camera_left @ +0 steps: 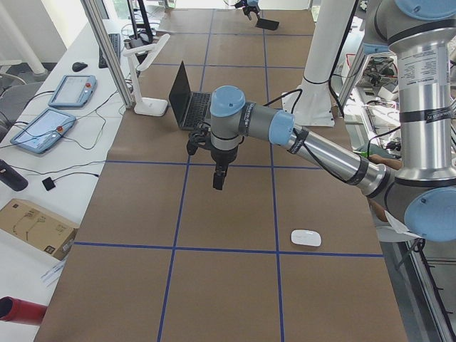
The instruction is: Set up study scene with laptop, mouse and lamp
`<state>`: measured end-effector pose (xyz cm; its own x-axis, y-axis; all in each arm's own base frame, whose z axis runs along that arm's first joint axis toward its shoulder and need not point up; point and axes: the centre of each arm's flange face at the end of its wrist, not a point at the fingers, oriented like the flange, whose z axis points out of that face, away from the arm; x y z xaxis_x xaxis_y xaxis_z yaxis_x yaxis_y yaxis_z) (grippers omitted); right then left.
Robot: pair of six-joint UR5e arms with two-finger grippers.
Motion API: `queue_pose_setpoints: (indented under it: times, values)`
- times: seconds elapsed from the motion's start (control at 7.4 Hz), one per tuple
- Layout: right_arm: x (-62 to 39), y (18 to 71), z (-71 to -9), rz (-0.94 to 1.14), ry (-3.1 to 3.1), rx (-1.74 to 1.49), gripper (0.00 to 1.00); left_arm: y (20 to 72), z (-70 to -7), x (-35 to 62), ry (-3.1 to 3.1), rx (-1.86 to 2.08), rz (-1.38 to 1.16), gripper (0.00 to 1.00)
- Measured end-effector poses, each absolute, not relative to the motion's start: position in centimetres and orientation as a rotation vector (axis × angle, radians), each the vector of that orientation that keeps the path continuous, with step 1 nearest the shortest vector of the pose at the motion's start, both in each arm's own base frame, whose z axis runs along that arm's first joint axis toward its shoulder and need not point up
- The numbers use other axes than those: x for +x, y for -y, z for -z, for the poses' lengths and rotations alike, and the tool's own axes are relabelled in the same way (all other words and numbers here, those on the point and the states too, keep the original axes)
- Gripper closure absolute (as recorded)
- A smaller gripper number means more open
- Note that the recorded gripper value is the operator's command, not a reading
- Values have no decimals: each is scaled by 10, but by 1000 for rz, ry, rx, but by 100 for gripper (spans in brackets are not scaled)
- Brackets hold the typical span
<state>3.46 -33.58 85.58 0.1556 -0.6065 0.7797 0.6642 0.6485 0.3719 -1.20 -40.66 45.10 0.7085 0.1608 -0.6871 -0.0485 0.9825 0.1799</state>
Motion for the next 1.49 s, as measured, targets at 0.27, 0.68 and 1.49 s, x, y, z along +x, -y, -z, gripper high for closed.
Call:
queue_pose_setpoints:
  times: [0.27, 0.68, 1.49]
  values:
    - [38, 321, -878, 868, 1114, -114, 3, 404, -443, -12, -777, 162, -103, 0]
    - [35, 313, -890, 858, 1129, -144, 4, 403, -438, -13, -779, 168, -84, 0]
    - [33, 305, -885, 843, 1176, -185, 8, 399, -423, -13, -785, 182, -52, 0]
